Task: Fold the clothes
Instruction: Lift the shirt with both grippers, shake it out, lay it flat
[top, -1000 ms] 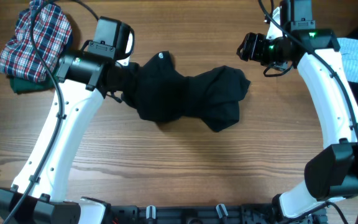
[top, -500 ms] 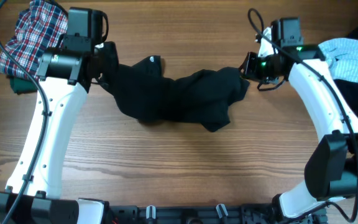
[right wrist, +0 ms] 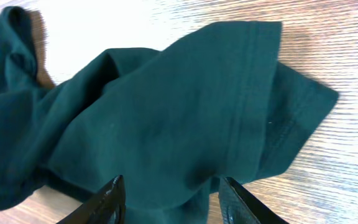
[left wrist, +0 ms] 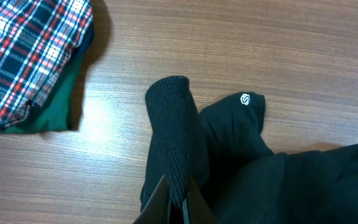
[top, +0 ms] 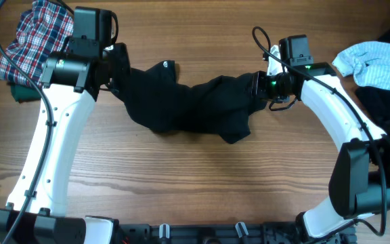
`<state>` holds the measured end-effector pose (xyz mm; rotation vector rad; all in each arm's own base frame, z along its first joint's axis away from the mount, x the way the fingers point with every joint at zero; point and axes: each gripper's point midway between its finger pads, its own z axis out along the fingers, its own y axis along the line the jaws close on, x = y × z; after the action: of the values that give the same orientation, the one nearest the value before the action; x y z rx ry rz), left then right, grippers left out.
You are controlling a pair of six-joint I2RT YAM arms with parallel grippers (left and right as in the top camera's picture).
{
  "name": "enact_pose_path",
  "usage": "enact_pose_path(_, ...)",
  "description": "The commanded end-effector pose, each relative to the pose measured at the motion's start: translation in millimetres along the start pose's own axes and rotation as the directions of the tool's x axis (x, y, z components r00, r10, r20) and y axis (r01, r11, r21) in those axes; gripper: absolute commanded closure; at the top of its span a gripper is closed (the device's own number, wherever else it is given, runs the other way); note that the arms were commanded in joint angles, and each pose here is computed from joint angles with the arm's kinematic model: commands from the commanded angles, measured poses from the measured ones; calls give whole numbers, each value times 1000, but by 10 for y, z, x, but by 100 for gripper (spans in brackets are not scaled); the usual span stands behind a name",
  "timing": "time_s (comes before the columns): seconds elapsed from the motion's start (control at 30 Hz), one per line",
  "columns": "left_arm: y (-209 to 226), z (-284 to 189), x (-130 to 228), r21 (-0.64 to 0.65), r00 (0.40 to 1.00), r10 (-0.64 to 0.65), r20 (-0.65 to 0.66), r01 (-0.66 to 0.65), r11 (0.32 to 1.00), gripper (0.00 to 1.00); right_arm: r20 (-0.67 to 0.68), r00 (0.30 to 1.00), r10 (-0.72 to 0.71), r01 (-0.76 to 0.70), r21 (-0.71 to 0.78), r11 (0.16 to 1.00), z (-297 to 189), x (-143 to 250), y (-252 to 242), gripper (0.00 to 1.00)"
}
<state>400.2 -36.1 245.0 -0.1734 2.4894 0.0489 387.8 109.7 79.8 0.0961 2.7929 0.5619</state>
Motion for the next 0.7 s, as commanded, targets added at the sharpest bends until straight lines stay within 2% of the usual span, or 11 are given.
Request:
enact_pose_path(0.0,16,-107,-74,9,999,-27,36,27,1000,96,-19,999,40,-38,111,993,127,61,-239,49)
enact_pose_path(0.43,27,-106,-30,4,1000,-24,18,24,1000,96,-19,995,94,-91,133,987,341,128,-366,49)
enact_pose_path(0.6,27,-106,-29,4,1000,-24,18,24,1000,96,-28,995,94,-92,82,992,468,110,-312,61)
enact_pose_path(0.67,27,-106,-27,4,1000,-24,17,24,1000,96,-26,994,109,-107,78,991,490,105,-312,69)
